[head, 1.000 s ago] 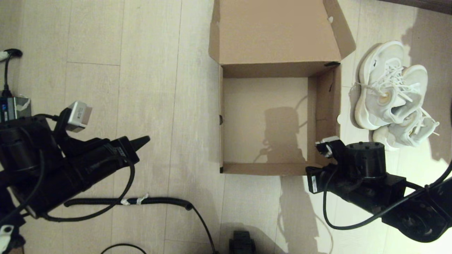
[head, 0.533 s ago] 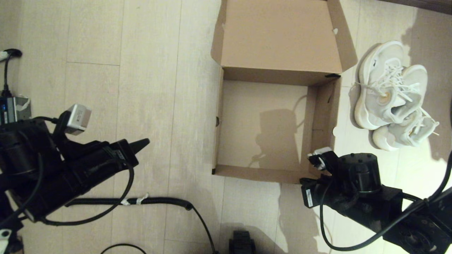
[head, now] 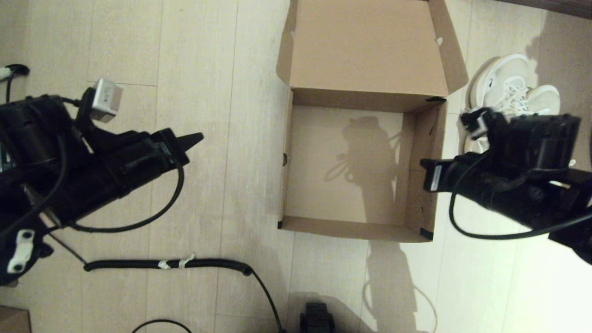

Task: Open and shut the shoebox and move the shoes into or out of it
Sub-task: Close the shoe box

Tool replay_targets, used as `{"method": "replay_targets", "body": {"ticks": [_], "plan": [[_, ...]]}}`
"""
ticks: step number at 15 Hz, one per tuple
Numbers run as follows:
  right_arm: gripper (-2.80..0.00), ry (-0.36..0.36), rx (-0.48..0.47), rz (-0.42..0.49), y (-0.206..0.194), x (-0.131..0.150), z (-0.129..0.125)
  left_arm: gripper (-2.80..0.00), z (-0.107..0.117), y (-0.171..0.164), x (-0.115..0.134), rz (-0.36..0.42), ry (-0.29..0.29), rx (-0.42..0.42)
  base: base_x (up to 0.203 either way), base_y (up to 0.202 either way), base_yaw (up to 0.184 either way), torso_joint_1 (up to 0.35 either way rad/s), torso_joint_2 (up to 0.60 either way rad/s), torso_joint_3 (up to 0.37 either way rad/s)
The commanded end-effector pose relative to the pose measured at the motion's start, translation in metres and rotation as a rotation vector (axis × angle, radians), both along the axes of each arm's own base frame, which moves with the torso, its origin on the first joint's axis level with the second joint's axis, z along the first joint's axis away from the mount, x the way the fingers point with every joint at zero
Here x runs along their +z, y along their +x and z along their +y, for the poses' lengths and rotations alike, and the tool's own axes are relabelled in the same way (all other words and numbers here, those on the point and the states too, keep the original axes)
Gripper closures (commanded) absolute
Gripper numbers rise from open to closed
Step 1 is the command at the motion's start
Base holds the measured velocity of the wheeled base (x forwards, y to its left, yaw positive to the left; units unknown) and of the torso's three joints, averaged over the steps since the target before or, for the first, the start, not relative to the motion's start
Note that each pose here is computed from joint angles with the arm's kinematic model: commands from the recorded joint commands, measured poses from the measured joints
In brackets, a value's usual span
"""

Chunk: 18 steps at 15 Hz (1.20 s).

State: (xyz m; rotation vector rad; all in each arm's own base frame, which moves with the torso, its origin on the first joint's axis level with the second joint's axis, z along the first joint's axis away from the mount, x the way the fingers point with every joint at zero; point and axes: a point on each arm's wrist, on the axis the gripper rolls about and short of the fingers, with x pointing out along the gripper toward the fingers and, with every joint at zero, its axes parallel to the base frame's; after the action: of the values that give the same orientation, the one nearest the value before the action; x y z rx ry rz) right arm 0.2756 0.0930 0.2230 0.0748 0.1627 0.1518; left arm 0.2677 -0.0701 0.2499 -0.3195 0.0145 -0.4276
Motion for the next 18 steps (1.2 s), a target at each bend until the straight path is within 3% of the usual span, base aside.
{"method": "replay_targets", "body": {"ticks": [1, 5, 7, 9, 13, 16, 18], "plan": [[0.0, 0.053, -0.075, -0.092, -0.003, 0.043, -0.021, 0.0, -0.008, 0.028, 0.006, -0.004, 0.0, -0.005, 0.0, 0.0, 0.0, 0.0, 0.0, 0.0], [0.0, 0.07, -0.323, -0.145, 0.044, 0.068, -0.088, 0.0, -0.013, 0.082, 0.006, -0.029, 0.035, 0.015, 0.0, 0.0, 0.0, 0.0, 0.0, 0.0], [0.0, 0.066, -0.403, -0.169, 0.056, 0.083, -0.115, 0.0, -0.005, 0.092, 0.012, -0.055, 0.103, 0.076, 0.0, 0.0, 0.0, 0.0, 0.0, 0.0], [0.0, 0.051, -0.434, -0.104, 0.059, 0.083, -0.122, 0.0, 0.001, 0.094, 0.025, -0.092, 0.125, 0.136, 0.0, 0.0, 0.0, 0.0, 0.0, 0.0], [0.0, 0.0, -0.709, -0.076, 0.074, 0.075, -0.128, 0.0, 0.006, 0.091, 0.047, -0.115, 0.115, 0.257, 0.0, 0.0, 0.0, 0.0, 0.0, 0.0], [0.0, -0.025, -0.69, -0.05, 0.063, 0.084, -0.122, 0.0, 0.012, 0.078, 0.061, -0.143, 0.104, 0.295, 0.0, 0.0, 0.0, 0.0, 0.0, 0.0], [0.0, -0.019, -0.617, -0.064, 0.062, 0.089, -0.116, 0.0, 0.017, 0.063, 0.069, -0.153, 0.101, 0.307, 0.0, 0.0, 0.0, 0.0, 0.0, 0.0]]}}
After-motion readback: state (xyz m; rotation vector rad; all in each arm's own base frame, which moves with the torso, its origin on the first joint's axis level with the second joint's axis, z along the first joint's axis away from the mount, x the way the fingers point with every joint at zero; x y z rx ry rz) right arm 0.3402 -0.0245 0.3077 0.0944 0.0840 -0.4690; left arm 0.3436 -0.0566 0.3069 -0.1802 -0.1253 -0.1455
